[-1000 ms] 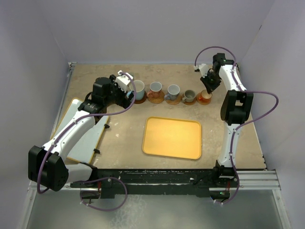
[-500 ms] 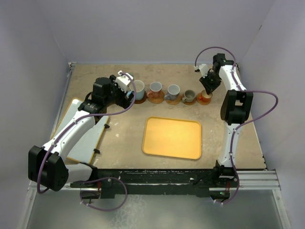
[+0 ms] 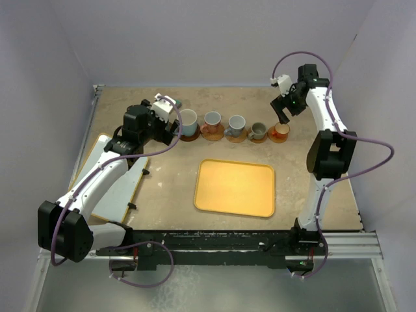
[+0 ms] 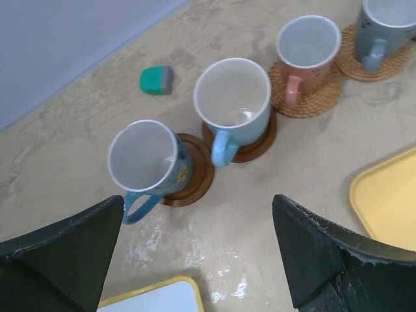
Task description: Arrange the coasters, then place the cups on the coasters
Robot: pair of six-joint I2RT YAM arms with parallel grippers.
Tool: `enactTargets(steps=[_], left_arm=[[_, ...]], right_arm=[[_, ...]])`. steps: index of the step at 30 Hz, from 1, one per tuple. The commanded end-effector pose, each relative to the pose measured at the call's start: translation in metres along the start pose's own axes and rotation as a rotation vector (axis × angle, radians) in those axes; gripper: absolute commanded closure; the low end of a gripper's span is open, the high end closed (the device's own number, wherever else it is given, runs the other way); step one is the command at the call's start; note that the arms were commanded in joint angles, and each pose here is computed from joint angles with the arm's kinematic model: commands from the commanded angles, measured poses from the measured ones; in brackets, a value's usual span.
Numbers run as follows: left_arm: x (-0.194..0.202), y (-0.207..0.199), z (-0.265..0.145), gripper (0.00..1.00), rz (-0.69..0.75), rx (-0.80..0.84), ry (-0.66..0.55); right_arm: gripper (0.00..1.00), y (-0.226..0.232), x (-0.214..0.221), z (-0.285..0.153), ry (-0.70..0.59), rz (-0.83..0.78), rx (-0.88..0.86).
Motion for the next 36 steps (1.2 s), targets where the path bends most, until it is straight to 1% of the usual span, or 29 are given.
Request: enactTargets(steps=[1,5,9,10,11,15,22,25,27,32,36], left_arm=[[-0.021,0.021,-0.011,0.07,-0.056,-0.172,-0.131],[-0.028,0.035,-0.017,0.05,-0.082,-0.254,-0.165],[-0.033,0.042,-0.022,0.02,-0.045,-0.282,-0.188],[-0.034,0.044,-0.025,0.01,-0.031,-0.291,-0.195],[-0.036,0.045,-0.028,0.06,-0.02,-0.305,-0.206],[-0.041,0.049,-0.045,0.06,-0.009,-0.349,-0.238],[-0.032,0.047,-0.08,0.06,-0.04,-0.373,-0.273],[-0.027,0.046,-0.096,0.06,-0.052,-0.39,-0.305],[-0.024,0.043,-0.102,0.06,-0.065,-0.379,-0.319],[-0.014,0.037,-0.111,0.06,-0.09,-0.341,-0.364],[-0.006,0.035,-0.114,0.06,-0.125,-0.348,-0.397]], right_arm=[[0.0,-0.001,-0.013,-0.051,-0.1,0.056,0.127],[0.0,0.013,-0.015,-0.065,-0.135,0.107,0.136],[0.0,0.036,-0.014,-0.076,-0.15,0.132,0.171],[0.0,0.045,-0.01,-0.074,-0.136,0.132,0.172],[0.0,0.052,-0.008,-0.077,-0.125,0.137,0.19],[0.0,0.079,-0.003,-0.102,-0.149,0.149,0.262],[0.0,0.135,0.032,-0.138,-0.227,0.206,0.318],[0.0,0.16,0.05,-0.145,-0.243,0.209,0.346],[0.0,0.175,0.058,-0.157,-0.3,0.231,0.372],[0.0,0.194,0.077,-0.167,-0.339,0.29,0.493],[0.0,0.199,0.08,-0.183,-0.415,0.317,0.581]])
Point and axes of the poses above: each gripper's point midway between its finger pads, its own z axis out along the fingers, its own y axis along the line the jaws close on, x = y × z, the point moved 10 cm from there along -z, back along the fingers, and after that the axes turned 15 degrees about -z, right-handed, at the moved point
